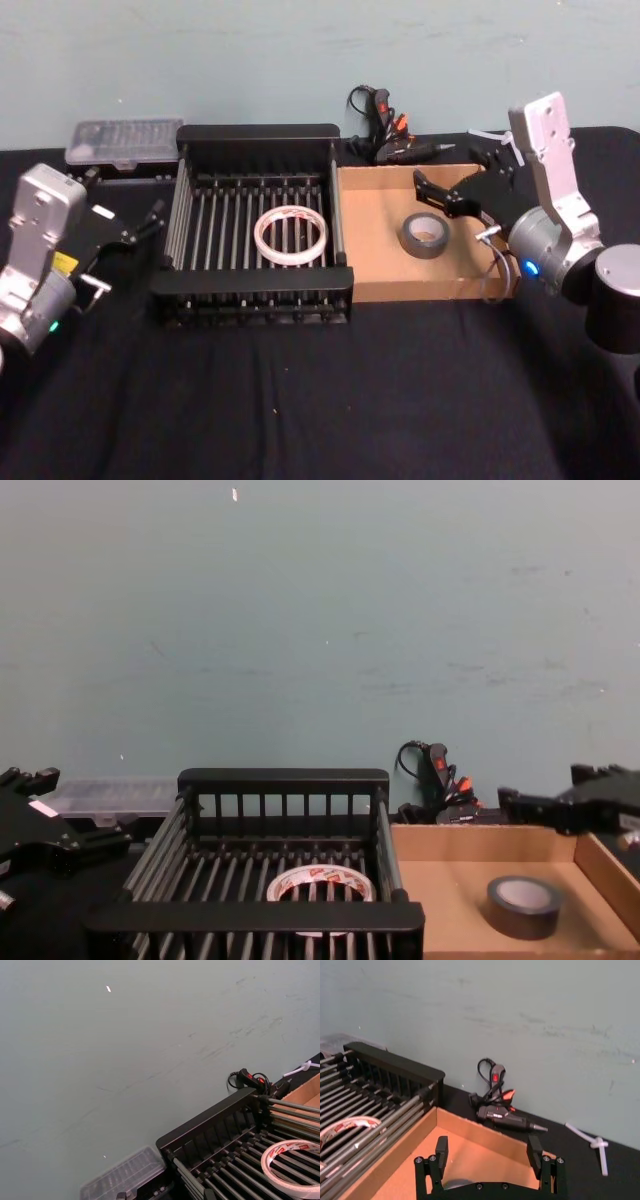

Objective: Pick up the white tape and place it into the black box , Pick up the silver tape and place it into the brown box.

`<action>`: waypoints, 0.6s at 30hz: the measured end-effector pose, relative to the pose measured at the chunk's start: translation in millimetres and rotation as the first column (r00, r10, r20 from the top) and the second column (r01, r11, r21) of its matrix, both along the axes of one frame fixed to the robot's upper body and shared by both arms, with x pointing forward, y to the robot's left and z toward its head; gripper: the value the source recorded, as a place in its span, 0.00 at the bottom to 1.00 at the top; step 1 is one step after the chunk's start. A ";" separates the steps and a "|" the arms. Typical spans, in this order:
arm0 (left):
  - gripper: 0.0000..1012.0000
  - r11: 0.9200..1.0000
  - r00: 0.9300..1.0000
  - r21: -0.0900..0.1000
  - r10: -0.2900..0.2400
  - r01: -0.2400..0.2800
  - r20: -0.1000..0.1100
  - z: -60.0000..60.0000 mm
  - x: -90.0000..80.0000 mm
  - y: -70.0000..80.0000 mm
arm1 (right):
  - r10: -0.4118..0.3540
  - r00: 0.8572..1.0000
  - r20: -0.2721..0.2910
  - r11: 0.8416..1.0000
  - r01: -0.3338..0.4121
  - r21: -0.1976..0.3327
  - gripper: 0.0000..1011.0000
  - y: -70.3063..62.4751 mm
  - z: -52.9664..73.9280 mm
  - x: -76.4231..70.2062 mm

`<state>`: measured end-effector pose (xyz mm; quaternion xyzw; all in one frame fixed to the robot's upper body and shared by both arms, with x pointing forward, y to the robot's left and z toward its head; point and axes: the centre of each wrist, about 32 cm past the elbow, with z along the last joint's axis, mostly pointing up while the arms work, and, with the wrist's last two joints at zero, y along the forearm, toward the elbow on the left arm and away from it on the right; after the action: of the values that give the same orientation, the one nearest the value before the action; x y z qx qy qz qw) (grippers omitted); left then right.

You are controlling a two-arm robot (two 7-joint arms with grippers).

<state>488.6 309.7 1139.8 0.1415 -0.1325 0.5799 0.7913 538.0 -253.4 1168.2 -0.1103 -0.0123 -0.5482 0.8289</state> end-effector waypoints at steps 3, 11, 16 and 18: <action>0.99 1.000 1.000 0.000 0.000 0.000 0.000 0.0 0.0 0.0 | -0.004 1.000 -0.013 1.000 0.004 -0.001 0.99 -1.0 -4.4 -1.4; 0.99 1.000 1.000 0.000 0.000 0.000 0.000 0.0 0.0 0.0 | -0.008 0.999 -0.037 1.000 0.008 -0.007 0.99 -0.9 -11.8 -2.7; 0.99 1.000 1.000 0.000 0.000 0.000 0.000 0.0 0.0 0.0 | -0.009 0.999 -0.040 1.000 0.008 -0.009 0.99 -0.7 -12.6 -2.7; 0.99 1.000 1.000 0.000 0.000 0.000 0.000 0.0 0.0 0.0 | -0.008 0.999 -0.040 1.000 0.008 -0.009 0.99 -0.7 -12.6 -2.8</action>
<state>488.6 309.7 1139.8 0.1415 -0.1324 0.5799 0.7913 535.2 -254.1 1155.7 -0.1248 0.0023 -0.5493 0.8263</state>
